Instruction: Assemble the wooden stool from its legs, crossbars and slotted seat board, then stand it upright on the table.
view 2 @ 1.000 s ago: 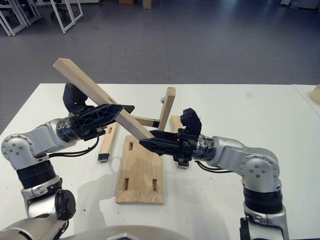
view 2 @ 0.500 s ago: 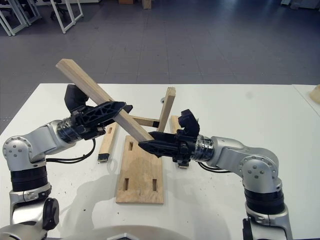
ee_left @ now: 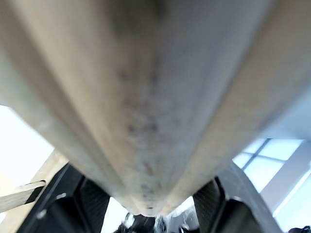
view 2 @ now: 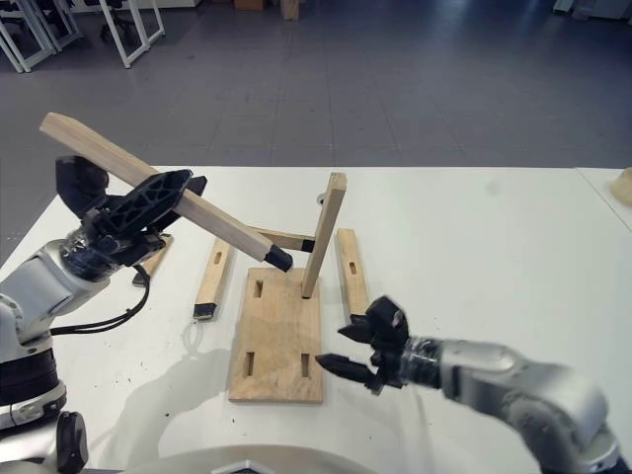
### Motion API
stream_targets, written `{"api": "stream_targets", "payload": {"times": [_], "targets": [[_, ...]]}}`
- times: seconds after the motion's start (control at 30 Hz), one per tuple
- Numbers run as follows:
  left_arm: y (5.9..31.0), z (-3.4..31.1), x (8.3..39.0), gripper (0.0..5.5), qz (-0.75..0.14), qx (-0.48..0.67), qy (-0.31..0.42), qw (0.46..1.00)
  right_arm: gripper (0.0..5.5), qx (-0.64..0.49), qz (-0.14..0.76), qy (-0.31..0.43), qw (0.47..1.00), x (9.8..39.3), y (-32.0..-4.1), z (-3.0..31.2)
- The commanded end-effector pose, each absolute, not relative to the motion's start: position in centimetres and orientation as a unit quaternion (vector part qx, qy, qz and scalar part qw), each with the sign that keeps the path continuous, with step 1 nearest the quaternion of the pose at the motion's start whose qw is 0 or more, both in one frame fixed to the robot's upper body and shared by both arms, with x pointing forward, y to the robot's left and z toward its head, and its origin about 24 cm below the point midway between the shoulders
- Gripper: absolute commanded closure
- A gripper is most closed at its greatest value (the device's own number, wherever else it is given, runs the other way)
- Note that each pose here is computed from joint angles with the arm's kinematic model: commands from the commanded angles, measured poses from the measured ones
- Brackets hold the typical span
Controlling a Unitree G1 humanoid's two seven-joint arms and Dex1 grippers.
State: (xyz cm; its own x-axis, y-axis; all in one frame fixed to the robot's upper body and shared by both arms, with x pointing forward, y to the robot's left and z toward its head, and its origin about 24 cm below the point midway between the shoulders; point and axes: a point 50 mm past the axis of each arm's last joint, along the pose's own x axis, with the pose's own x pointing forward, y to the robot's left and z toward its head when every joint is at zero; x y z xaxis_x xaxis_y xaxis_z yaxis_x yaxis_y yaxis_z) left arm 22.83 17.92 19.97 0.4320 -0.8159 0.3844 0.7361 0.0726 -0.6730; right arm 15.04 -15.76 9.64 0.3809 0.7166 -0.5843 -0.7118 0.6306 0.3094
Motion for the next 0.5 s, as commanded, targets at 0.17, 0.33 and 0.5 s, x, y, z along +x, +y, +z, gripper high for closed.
{"api": "stream_targets", "payload": {"times": [0.17, 0.33, 0.5], "targets": [[17.8, 20.9, 22.1, 3.45, -0.515, -0.364, 0.05, 0.774, 1.7, -0.07, 0.384, 0.344, 0.854, 14.5, -11.4, 7.8], [17.6, 20.7, 21.8, 3.45, -0.511, -0.357, 0.049, 0.78, 1.7, -0.094, 0.373, 0.352, 0.853, 14.6, -11.5, 7.2], [17.7, 20.5, 21.5, 3.45, -0.506, -0.355, 0.045, 0.785, 1.7, -0.128, 0.357, 0.366, 0.85, 15.0, -13.1, 6.8]]}}
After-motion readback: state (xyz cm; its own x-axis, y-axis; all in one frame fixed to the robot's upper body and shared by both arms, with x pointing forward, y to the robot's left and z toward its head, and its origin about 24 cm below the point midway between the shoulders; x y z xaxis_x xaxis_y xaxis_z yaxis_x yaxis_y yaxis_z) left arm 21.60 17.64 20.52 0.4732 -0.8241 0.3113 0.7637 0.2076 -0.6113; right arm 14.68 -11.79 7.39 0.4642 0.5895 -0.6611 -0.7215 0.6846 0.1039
